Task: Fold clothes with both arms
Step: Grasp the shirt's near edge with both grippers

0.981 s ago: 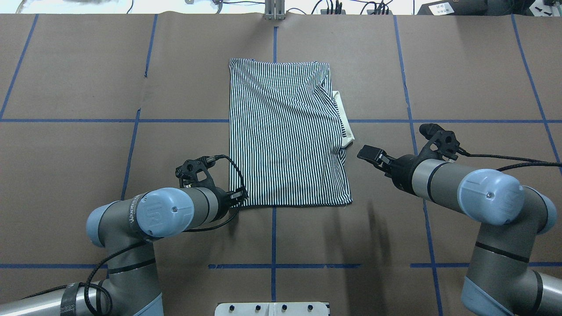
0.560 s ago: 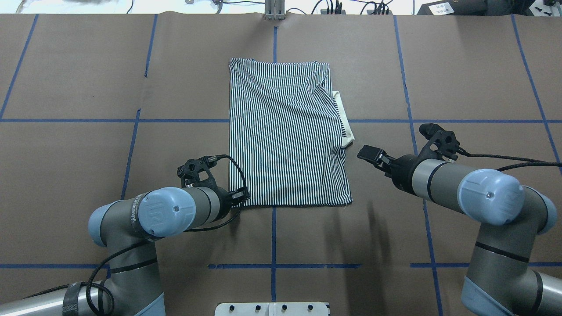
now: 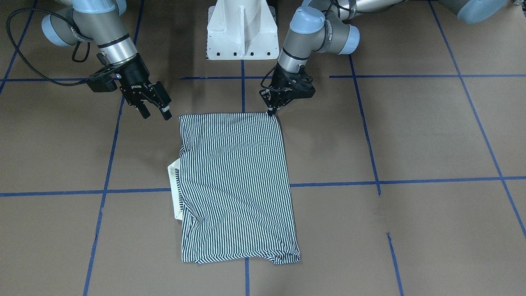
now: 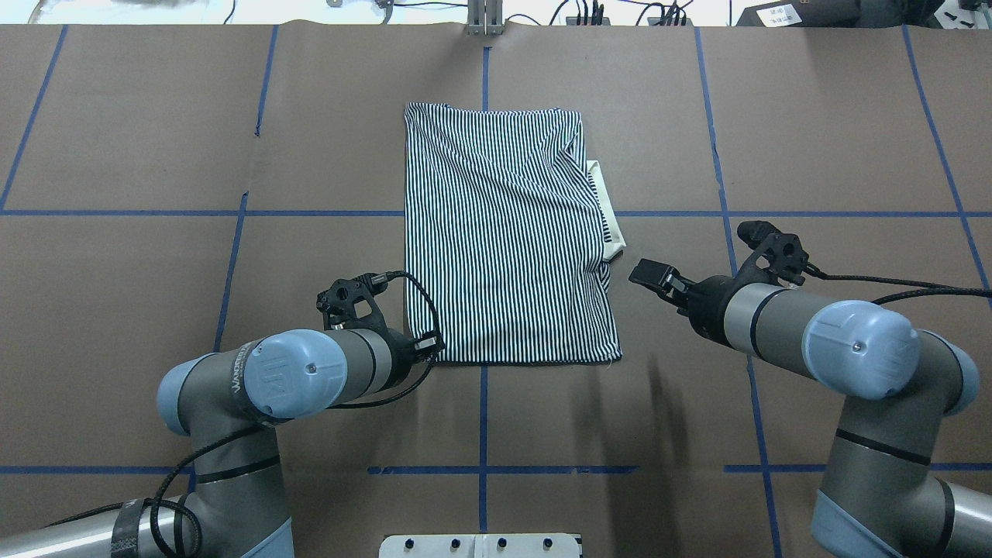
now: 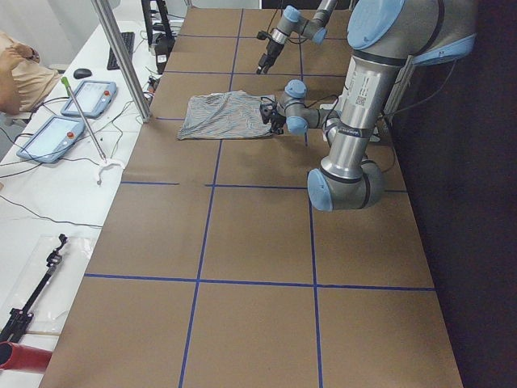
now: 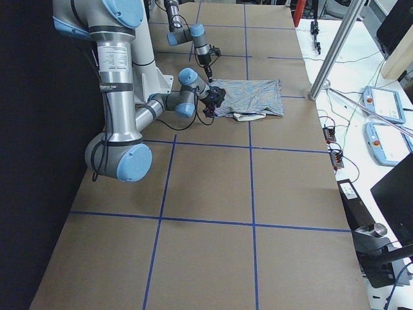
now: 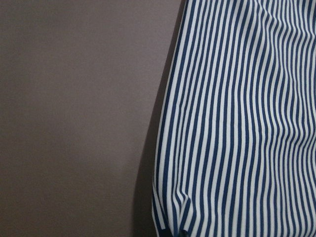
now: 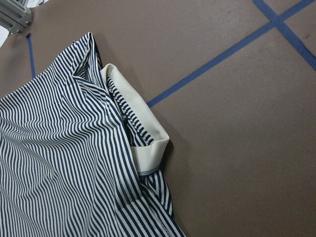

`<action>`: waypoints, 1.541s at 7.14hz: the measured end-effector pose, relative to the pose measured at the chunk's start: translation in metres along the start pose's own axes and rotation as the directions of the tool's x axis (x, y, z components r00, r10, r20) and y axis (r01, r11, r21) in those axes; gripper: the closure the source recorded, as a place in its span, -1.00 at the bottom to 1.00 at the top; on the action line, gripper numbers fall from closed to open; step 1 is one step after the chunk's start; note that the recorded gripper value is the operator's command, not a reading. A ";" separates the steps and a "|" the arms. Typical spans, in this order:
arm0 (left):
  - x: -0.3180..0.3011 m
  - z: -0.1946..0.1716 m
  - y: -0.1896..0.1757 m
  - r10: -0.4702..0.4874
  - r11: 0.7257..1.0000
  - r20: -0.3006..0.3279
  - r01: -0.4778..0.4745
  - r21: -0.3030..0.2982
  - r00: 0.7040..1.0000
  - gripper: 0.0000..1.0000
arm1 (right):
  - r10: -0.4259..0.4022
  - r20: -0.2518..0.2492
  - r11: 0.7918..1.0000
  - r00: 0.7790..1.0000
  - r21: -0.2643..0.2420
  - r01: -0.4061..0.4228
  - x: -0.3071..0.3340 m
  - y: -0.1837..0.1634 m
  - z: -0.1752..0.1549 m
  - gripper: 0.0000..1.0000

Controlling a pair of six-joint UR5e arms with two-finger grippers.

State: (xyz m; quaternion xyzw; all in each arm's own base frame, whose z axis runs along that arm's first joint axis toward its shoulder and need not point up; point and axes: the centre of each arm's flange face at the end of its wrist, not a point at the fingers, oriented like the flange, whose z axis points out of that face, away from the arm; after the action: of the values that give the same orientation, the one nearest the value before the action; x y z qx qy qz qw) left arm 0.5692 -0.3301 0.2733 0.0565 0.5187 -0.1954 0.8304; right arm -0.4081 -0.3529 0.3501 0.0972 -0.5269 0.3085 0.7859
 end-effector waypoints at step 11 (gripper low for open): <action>0.010 -0.007 -0.001 -0.002 1.000 -0.024 0.002 0.002 1.000 1.00 | 0.045 -0.402 0.998 0.915 0.068 -0.019 -0.097 0.104 0.095 -0.70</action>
State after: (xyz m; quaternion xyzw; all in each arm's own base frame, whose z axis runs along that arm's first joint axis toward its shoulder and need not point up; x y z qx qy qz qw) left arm 0.5667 -0.3314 0.2616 0.0592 0.5285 -0.1958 0.8239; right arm -0.5669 -0.3539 0.2865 0.0473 -0.3455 0.3511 0.8690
